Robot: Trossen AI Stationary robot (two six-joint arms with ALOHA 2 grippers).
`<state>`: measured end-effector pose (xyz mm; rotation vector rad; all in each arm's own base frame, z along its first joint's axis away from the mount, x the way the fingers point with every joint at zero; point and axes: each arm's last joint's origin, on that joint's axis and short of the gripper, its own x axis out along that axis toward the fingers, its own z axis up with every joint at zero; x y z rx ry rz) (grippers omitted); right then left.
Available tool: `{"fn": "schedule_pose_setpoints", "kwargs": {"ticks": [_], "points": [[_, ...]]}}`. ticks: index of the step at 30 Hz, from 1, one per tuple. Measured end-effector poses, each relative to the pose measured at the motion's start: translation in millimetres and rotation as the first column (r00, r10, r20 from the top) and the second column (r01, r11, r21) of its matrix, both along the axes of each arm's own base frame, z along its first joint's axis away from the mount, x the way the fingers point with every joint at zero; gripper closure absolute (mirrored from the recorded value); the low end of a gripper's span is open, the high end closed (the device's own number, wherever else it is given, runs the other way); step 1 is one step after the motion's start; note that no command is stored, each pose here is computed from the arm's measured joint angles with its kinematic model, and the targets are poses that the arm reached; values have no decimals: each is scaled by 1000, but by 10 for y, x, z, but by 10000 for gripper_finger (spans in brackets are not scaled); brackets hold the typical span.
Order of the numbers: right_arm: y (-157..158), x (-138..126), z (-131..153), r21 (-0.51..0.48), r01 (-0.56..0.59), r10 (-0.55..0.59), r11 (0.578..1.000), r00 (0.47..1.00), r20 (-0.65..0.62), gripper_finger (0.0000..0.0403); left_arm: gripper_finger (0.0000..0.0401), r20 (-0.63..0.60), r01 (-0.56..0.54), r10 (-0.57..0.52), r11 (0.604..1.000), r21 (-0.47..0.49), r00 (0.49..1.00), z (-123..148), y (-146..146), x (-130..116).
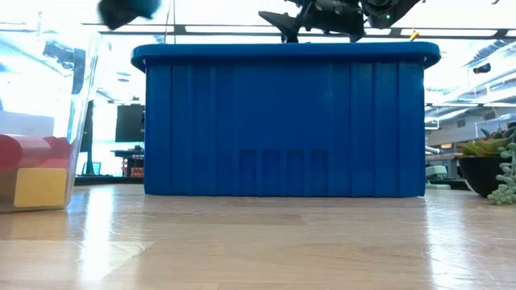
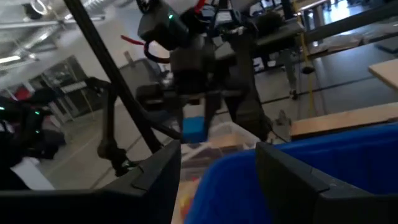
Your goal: Sort Items/Unsort Items
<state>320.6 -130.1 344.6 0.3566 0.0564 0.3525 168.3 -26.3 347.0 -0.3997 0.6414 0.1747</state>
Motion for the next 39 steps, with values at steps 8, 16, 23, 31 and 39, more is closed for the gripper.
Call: {"fn": "schedule_pose_setpoints", "kwargs": {"ticks": [8, 16, 23, 31, 39], "points": [[13, 13, -21, -47, 30, -31, 998, 1000, -1, 202, 254, -458, -101, -33, 959, -266, 888, -275, -81, -300], [2, 16, -64, -79, 68, -70, 995, 997, -26, 204, 212, -593, -173, 41, 971, -167, 804, -384, -64, -296], [-2, 11, -134, -128, 74, -84, 989, 994, -71, 204, 153, -583, -171, 23, 965, -200, 812, -303, -71, -296], [-49, 14, -182, -278, 218, -247, 936, 966, -74, 206, 152, -151, -154, 156, 988, 25, 976, 346, 6, -178], [-97, -7, -251, -363, 292, -355, 885, 927, -121, 209, 153, 92, -195, 176, 934, 298, 980, 549, 274, 255]]}}
